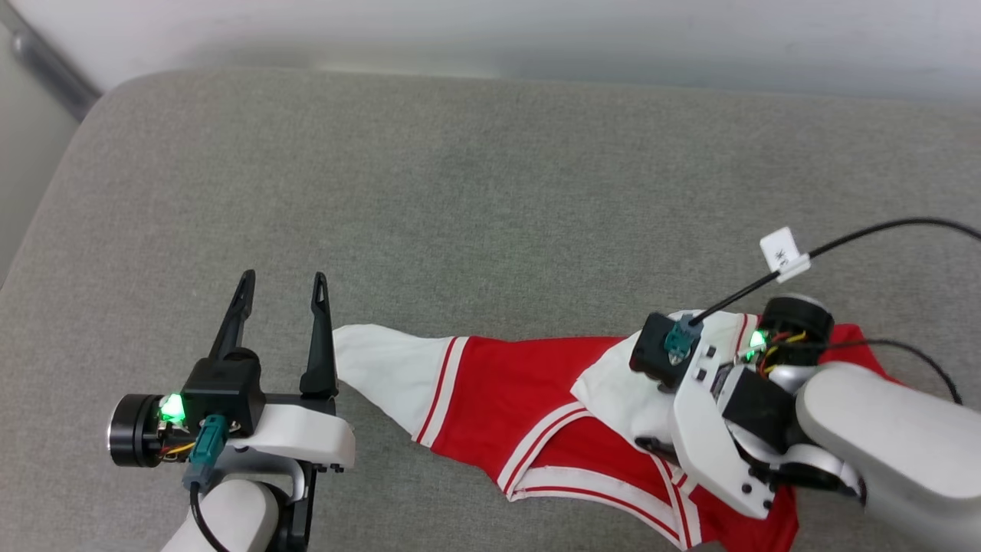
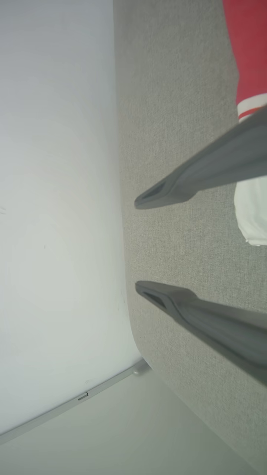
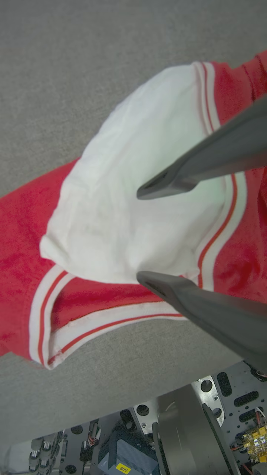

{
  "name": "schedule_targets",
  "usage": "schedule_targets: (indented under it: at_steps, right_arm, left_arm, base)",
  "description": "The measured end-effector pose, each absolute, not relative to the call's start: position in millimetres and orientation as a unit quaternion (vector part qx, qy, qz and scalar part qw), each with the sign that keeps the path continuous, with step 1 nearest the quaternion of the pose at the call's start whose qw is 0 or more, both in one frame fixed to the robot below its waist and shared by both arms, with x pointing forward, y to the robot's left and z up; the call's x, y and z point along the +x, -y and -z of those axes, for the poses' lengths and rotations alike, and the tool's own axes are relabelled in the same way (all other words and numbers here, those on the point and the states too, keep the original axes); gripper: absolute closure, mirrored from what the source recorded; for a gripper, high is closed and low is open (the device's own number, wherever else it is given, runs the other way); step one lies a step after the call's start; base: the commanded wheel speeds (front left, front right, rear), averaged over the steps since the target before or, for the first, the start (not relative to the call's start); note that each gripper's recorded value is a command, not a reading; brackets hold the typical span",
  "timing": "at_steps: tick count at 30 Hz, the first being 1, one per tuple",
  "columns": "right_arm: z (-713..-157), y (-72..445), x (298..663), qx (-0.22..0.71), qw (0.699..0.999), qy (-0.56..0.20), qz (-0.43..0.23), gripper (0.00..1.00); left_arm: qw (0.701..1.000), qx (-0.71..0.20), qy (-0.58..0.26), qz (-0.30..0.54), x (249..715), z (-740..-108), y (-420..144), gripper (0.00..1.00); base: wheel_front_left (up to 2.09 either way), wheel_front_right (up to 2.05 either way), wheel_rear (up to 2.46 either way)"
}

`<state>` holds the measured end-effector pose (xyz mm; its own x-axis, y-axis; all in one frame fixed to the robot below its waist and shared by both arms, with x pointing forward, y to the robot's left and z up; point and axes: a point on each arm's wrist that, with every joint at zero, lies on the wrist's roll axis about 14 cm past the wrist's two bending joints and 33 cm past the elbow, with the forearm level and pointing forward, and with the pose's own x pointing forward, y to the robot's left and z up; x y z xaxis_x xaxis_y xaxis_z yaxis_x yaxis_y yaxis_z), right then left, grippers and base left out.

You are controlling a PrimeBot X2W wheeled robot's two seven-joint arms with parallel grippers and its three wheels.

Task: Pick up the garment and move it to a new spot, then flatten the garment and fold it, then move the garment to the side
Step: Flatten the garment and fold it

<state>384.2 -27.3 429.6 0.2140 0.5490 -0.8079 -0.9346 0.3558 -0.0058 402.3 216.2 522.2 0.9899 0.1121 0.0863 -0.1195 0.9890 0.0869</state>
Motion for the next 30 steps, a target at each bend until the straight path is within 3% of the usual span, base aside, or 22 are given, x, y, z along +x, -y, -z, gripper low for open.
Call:
schedule_targets:
  at_steps: [5,9,10,11,12,21,25,30]
  right_arm:
    - [-379.5,36.2,360.1,-0.272,0.693,-0.435,-0.506,0.00]
    - [-371.0,37.9,361.5,-0.278,0.693,-0.433,-0.505,0.00]
    - [-371.5,37.5,361.5,-0.278,0.695,-0.430,-0.505,0.57]
    - [-372.9,36.0,361.6,-0.273,0.700,-0.423,-0.506,0.96]
    - [-374.8,34.7,362.7,-0.268,0.706,-0.416,-0.507,1.00]
    - [-438.6,27.9,393.7,-0.234,0.778,-0.285,-0.510,1.00]
    - [-461.3,41.9,400.9,-0.230,0.797,-0.257,-0.496,1.00]
    - [-488.6,55.0,437.3,-0.219,0.831,-0.223,-0.461,1.00]
  left_arm:
    - [0.996,0.045,0.031,-0.071,405.3,-511.3,-223.0,0.00]
    - [0.995,0.048,0.028,-0.078,405.7,-507.3,-228.0,0.00]
    - [0.995,0.047,0.029,-0.080,406.0,-506.9,-229.0,0.00]
    - [0.995,0.047,0.027,-0.079,406.0,-505.6,-228.3,0.00]
    - [0.996,0.047,0.025,-0.077,405.7,-503.6,-227.1,0.00]
    - [0.996,0.037,0.035,-0.076,396.2,-507.8,-223.5,0.00]
    - [0.996,0.034,0.038,-0.072,391.8,-509.6,-220.6,0.00]
    - [0.997,0.028,0.038,-0.067,392.7,-507.6,-215.3,0.00]
  base:
    - [0.00,0.00,0.00]
    - [0.00,0.00,0.00]
    - [0.00,0.00,0.00]
    - [0.00,0.00,0.00]
    - [0.00,0.00,0.00]
    - [0.00,0.00,0.00]
    - [0.00,0.00,0.00]
    - [0.00,0.00,0.00]
